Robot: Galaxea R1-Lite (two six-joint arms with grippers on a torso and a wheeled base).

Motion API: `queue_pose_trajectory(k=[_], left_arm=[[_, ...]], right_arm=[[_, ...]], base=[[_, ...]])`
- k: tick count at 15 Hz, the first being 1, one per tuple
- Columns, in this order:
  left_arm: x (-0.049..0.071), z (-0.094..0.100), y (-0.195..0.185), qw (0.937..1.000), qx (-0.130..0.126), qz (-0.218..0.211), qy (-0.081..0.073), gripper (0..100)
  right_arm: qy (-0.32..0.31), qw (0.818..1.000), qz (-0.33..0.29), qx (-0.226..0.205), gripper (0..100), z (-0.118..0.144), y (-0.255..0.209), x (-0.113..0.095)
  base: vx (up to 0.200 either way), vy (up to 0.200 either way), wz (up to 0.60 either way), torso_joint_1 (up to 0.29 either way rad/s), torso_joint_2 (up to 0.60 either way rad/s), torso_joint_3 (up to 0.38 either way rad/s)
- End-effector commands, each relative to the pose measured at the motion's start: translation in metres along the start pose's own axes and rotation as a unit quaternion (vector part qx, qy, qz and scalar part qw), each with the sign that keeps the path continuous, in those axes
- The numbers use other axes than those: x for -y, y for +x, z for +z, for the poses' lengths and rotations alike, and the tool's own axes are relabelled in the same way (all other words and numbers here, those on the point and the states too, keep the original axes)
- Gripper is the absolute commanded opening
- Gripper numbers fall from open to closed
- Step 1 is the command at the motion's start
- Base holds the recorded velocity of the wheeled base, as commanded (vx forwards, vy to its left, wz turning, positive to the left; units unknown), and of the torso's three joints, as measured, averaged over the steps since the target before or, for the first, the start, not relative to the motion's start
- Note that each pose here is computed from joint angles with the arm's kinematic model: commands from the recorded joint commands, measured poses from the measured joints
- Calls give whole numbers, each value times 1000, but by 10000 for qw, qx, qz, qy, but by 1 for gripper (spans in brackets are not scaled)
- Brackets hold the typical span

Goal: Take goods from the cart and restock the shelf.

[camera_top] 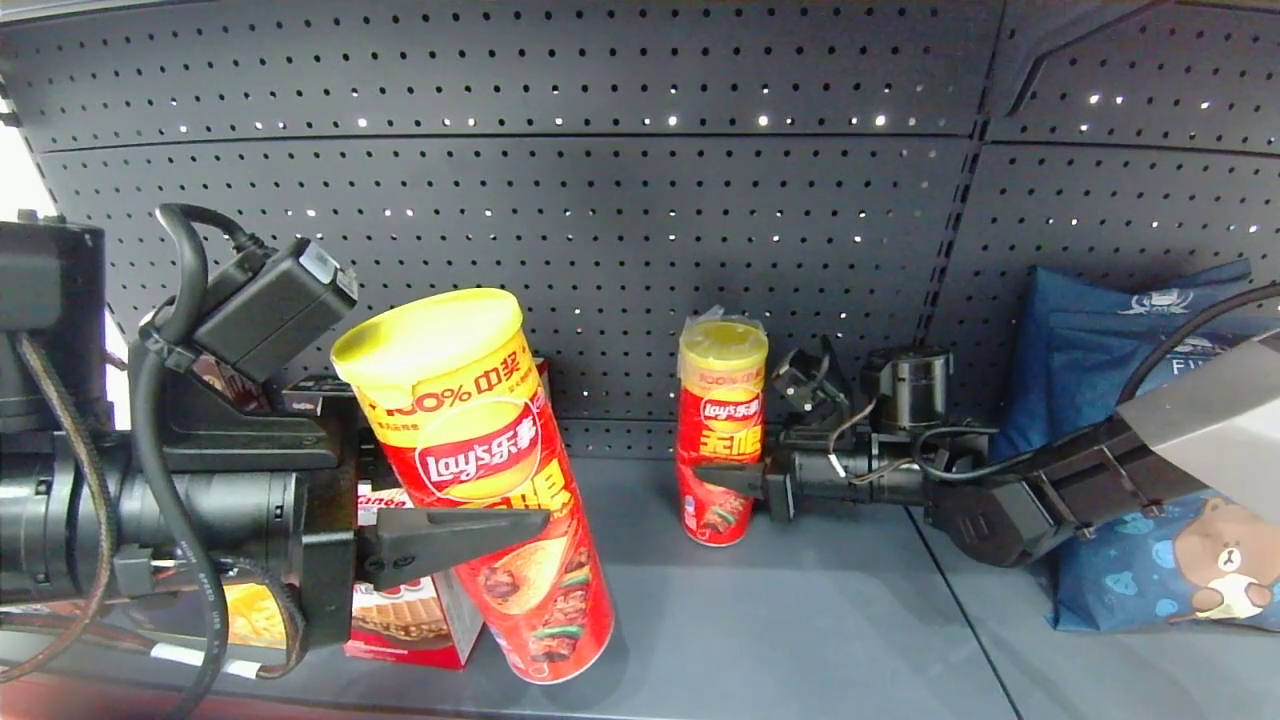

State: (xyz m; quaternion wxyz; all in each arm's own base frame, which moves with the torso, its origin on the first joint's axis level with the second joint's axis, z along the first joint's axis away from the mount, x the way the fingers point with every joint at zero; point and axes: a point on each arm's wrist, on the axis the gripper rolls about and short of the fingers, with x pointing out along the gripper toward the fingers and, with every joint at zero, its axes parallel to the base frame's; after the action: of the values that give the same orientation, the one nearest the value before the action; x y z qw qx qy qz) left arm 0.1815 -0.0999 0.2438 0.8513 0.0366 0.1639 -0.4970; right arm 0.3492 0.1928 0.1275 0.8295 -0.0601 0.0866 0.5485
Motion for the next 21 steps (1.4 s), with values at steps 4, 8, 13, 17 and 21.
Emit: queue_pose_trajectory(k=[4, 8, 13, 17, 21], left_arm=[[1, -3, -1, 10000, -28, -2, -22, 0], [7, -10, -8, 10000, -49, 11, -35, 0], [12, -18, -14, 9999, -87, 7, -68, 0], [12, -18, -14, 9999, -81, 15, -64, 0], [12, -16, -15, 10000, -58, 19, -44, 0]], right_arm=[[-92, 9997, -205, 61, 0, 13, -21, -25], [-103, 9998, -142, 86, 0, 2, -36, -46], [68, 9992, -146, 353, 0, 3, -46, -73], [156, 9994, -115, 292, 0, -8, -64, -91], [170, 9996, 4, 232, 0, -10, -73, -107]], base=[[0, 0, 0, 0, 0, 0], [0, 0, 0, 0, 0, 0], [0, 0, 0, 0, 0, 0], [0, 0, 0, 0, 0, 0], [0, 0, 0, 0, 0, 0]])
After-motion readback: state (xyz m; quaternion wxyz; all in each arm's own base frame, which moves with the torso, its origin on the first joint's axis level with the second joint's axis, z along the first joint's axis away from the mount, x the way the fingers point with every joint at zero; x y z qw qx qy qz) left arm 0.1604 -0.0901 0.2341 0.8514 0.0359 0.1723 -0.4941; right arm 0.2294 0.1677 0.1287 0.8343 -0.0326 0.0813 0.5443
